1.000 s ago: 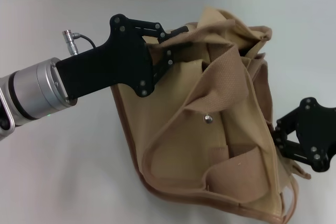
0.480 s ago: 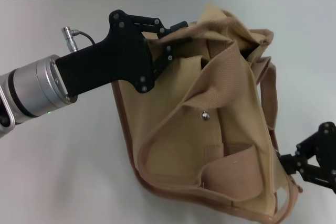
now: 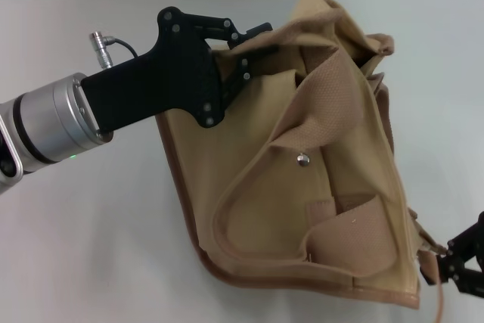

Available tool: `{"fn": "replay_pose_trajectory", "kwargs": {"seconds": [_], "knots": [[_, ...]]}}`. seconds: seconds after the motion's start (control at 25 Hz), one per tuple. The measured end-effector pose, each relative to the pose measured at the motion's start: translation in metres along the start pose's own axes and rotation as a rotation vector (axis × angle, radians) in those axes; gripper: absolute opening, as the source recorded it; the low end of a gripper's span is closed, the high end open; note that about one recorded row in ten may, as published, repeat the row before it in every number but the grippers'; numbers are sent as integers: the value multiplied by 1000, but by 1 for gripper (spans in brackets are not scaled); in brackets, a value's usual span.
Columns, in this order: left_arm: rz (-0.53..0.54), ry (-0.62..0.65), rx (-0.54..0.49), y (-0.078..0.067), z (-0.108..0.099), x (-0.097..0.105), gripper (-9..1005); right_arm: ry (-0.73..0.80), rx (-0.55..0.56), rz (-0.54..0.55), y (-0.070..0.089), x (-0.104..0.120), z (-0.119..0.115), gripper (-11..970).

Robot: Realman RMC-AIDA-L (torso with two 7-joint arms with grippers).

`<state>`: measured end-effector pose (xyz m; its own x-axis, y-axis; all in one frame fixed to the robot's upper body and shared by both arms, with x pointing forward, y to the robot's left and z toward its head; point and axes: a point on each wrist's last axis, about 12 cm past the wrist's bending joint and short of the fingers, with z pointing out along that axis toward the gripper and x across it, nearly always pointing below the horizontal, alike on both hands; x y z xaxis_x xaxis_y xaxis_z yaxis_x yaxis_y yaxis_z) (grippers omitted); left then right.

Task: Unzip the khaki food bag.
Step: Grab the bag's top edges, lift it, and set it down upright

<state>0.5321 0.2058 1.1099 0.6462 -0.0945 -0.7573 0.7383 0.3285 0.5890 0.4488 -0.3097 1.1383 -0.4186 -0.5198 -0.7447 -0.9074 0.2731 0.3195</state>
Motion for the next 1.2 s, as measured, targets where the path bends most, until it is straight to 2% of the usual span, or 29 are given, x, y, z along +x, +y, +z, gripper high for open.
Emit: {"fn": "replay_pose_trajectory", "kwargs": {"seconds": [0.16, 0.2, 0.24, 0.28, 0.32, 0.4, 0.6, 0.72, 0.8, 0.96, 1.2], "knots": [[1, -2, 2, 0, 1, 0, 56, -74, 11, 20, -4, -1, -8, 74], [0, -2, 2, 0, 1, 0, 56, -155, 34, 30, -7, -1, -19, 76], [0, -2, 2, 0, 1, 0, 56, -155, 34, 30, -7, -1, -19, 78], [0, -2, 2, 0, 1, 0, 56, -259, 54, 25, -8, -1, -31, 80], [0, -2, 1, 0, 1, 0, 56, -259, 54, 25, -8, -1, -31, 83], [0, -2, -1, 0, 1, 0, 56, -405, 78, -42, -6, 6, -52, 87], [-2, 0, -6, 0, -1, 0, 56, -443, 156, -142, -3, 24, -65, 288], [0, 0, -14, 0, -1, 0, 56, -450, 190, -159, -2, 31, -67, 356], [0, 1, -18, 0, -2, 0, 56, -487, 235, -135, 1, 38, -73, 401], [-1, 1, -18, 0, -2, 0, 56, -520, 243, -116, 5, 44, -80, 492], [1, 0, -22, 1, -2, 0, 56, -405, 259, -123, 5, 59, -81, 736]]}}
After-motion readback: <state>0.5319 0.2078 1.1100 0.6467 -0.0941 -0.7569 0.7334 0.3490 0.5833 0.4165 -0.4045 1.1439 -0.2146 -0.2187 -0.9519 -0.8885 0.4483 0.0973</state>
